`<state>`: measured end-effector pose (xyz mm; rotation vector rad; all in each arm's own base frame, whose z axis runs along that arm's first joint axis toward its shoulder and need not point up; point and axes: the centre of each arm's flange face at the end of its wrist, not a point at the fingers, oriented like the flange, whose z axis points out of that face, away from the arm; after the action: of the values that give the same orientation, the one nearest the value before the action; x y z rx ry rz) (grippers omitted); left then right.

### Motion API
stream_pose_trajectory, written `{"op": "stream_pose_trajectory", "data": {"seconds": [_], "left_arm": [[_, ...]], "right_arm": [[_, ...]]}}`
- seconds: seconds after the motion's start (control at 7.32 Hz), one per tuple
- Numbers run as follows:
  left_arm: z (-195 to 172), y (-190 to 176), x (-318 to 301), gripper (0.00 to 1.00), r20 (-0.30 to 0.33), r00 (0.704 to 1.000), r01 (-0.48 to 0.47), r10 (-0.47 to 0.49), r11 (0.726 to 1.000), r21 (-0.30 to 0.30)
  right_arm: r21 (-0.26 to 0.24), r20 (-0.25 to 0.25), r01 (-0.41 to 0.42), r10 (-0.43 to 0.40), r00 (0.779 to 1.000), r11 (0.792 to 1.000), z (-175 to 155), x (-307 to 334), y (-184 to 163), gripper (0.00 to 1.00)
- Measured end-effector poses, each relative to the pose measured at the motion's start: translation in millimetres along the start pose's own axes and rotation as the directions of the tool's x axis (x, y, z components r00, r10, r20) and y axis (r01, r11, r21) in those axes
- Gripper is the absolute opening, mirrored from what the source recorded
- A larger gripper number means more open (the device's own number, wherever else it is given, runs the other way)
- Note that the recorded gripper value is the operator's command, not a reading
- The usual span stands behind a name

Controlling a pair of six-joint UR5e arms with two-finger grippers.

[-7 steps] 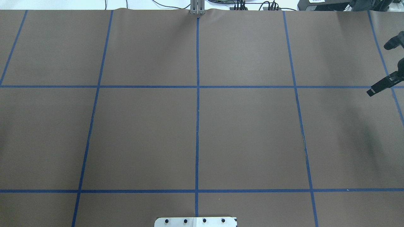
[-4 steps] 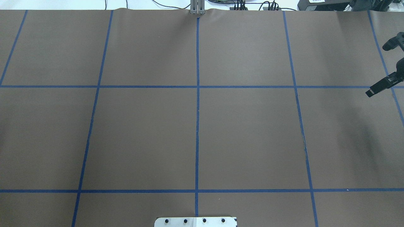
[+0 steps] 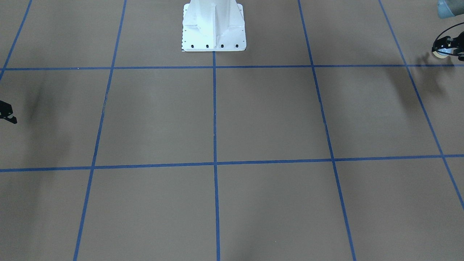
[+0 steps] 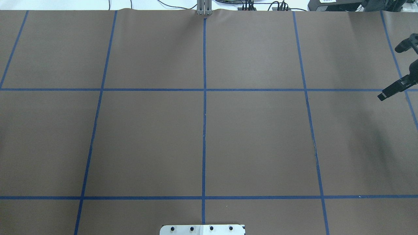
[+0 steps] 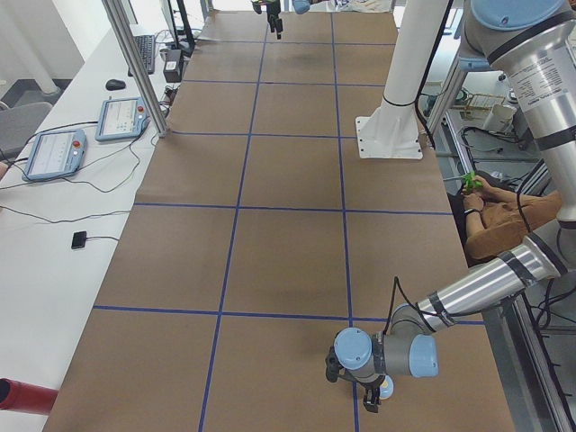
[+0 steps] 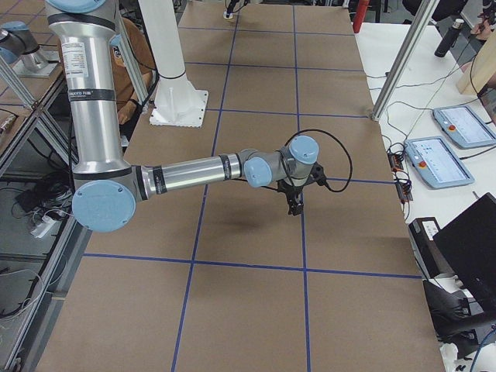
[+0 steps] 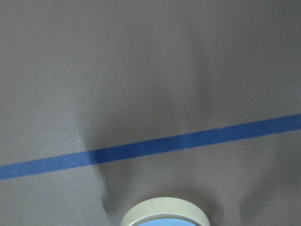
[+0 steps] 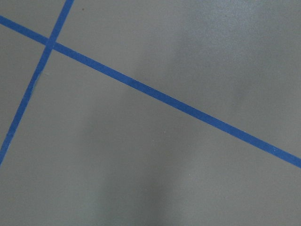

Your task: Place and press bell with both arms

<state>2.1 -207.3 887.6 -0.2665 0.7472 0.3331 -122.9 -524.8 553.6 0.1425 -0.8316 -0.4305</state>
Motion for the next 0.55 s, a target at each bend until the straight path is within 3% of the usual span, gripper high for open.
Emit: {"op": "stream_pose_trajectory", "data": {"seconds": [0.27, 0.41, 0.55], "left_arm": [[2.5, 1.4, -0.4, 0.93, -0.006, 1.0, 0.002, -0.002, 1.0, -0.007], [3.7, 2.1, -0.8, 0.85, -0.008, 1.0, 0.002, -0.002, 1.0, -0.01], [4.1, 2.0, -0.8, 0.58, -0.008, 1.0, 0.002, -0.002, 1.0, -0.012]], "right_arm": [[0.0, 0.001, 0.001, -0.001, 1.0, 1.0, -0.3, -0.8, 0.5, 1.0], [0.001, 0.002, 0.001, -0.001, 1.0, 1.0, -0.5, -0.8, 0.8, 1.0], [0.001, 0.002, 0.001, -0.001, 1.0, 1.0, -0.6, -0.6, 1.0, 1.0]]}}
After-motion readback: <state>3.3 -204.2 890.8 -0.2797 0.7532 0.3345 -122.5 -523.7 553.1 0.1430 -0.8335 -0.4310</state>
